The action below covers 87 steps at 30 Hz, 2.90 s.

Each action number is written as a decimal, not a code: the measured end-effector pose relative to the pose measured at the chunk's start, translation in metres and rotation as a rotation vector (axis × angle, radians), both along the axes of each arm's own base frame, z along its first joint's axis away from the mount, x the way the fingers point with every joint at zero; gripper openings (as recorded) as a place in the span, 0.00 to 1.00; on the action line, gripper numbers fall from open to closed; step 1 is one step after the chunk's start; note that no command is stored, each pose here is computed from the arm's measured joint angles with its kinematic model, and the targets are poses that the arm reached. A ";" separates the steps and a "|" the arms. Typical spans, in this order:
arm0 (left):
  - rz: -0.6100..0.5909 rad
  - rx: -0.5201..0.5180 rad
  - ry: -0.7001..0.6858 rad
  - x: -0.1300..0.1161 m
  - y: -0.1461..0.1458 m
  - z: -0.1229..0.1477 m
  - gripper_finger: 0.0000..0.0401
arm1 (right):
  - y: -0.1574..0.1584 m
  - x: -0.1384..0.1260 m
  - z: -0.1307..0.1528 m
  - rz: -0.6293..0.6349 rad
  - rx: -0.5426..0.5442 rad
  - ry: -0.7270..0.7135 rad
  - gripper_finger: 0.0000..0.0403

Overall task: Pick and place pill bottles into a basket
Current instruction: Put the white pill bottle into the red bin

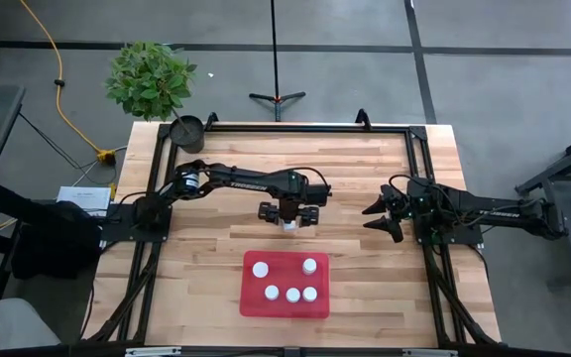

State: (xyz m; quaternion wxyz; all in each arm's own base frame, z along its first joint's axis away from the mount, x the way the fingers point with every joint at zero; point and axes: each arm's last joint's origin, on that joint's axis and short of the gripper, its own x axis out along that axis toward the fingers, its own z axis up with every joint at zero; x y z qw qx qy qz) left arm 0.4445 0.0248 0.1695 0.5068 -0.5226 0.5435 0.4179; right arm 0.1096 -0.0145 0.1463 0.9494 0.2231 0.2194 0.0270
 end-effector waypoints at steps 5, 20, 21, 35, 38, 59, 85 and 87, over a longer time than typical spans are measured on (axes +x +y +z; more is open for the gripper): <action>0.000 0.002 -0.002 0.000 0.000 0.000 0.93 | 0.000 0.000 0.000 0.000 -0.001 0.000 0.56; -0.002 0.006 -0.010 0.001 0.000 0.000 0.93 | 0.000 0.000 0.000 0.001 -0.002 0.000 0.56; -0.002 0.006 -0.011 0.001 0.000 0.000 0.93 | 0.000 0.000 0.000 0.001 -0.002 0.000 0.56; -0.008 0.007 -0.026 0.003 0.000 0.000 0.93 | 0.000 0.000 0.000 0.000 -0.002 0.000 0.56; -0.008 0.006 -0.024 0.002 -0.001 0.000 0.93 | 0.000 0.000 0.000 0.000 -0.002 0.000 0.56; -0.024 -0.053 0.000 -0.003 -0.008 -0.016 0.72 | 0.000 0.000 0.000 0.000 -0.002 0.000 0.56; -0.284 0.049 -0.085 0.002 -0.006 -0.015 0.54 | 0.000 0.000 0.000 0.000 -0.001 0.001 0.56; -0.305 0.061 -0.098 0.003 -0.005 -0.015 0.54 | 0.000 0.000 0.000 0.000 -0.001 0.001 0.56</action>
